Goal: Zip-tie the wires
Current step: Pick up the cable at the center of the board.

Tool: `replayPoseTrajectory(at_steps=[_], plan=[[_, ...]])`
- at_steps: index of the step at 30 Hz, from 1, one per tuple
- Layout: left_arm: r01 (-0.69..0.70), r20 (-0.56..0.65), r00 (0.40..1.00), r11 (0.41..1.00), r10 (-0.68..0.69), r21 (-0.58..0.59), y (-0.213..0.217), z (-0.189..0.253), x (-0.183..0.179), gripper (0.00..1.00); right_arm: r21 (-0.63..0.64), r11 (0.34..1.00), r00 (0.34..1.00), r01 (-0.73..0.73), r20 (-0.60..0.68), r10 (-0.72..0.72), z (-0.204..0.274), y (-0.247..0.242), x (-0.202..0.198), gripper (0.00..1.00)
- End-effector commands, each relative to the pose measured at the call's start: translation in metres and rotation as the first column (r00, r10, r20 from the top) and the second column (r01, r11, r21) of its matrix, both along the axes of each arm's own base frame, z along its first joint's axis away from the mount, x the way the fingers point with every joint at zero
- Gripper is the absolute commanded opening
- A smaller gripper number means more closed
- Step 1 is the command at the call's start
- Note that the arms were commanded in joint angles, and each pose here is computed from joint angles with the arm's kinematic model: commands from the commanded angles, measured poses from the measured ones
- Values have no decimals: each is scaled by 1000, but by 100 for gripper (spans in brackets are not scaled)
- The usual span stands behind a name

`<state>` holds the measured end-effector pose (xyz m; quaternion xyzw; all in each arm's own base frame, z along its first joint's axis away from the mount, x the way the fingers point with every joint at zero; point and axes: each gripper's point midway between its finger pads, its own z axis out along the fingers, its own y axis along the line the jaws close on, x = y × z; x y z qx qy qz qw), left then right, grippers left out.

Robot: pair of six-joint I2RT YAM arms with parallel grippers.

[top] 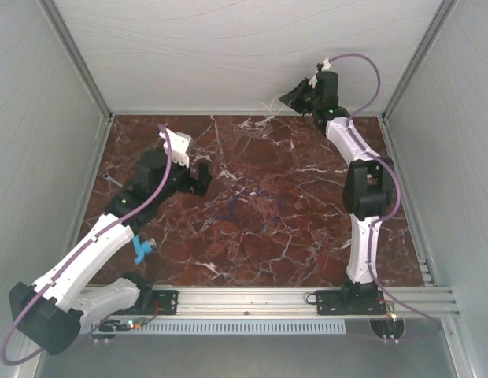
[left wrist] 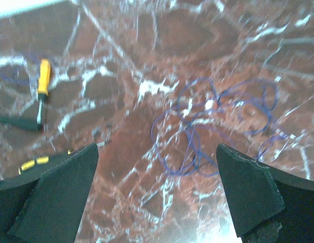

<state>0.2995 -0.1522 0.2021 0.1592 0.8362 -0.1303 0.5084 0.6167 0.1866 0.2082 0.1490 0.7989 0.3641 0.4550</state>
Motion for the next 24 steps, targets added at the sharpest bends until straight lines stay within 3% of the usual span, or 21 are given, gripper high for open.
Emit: replayPoseTrajectory(at_steps=[1,5,10,14,17,24], plan=[[33,233,972,991,-2,-127,-13,96,20,100,-126,984,968,-127,199,151,78,21,-28,0],[49,321,947,991,-6,-125,-16,138,31,100,-205,962,921,-182,307,240,127,34,-56,0],[128,479,869,991,-125,27,-20,172,41,99,-292,920,834,-261,411,367,177,49,-99,0],[202,537,813,974,-224,99,-27,183,44,99,-369,877,739,-306,489,464,202,54,-140,0],[229,495,849,973,-186,-27,-25,190,51,98,-401,861,691,-314,525,496,213,52,-168,0],[379,401,882,880,-249,-287,-44,194,45,85,-465,808,625,-362,522,581,209,51,-219,0]])
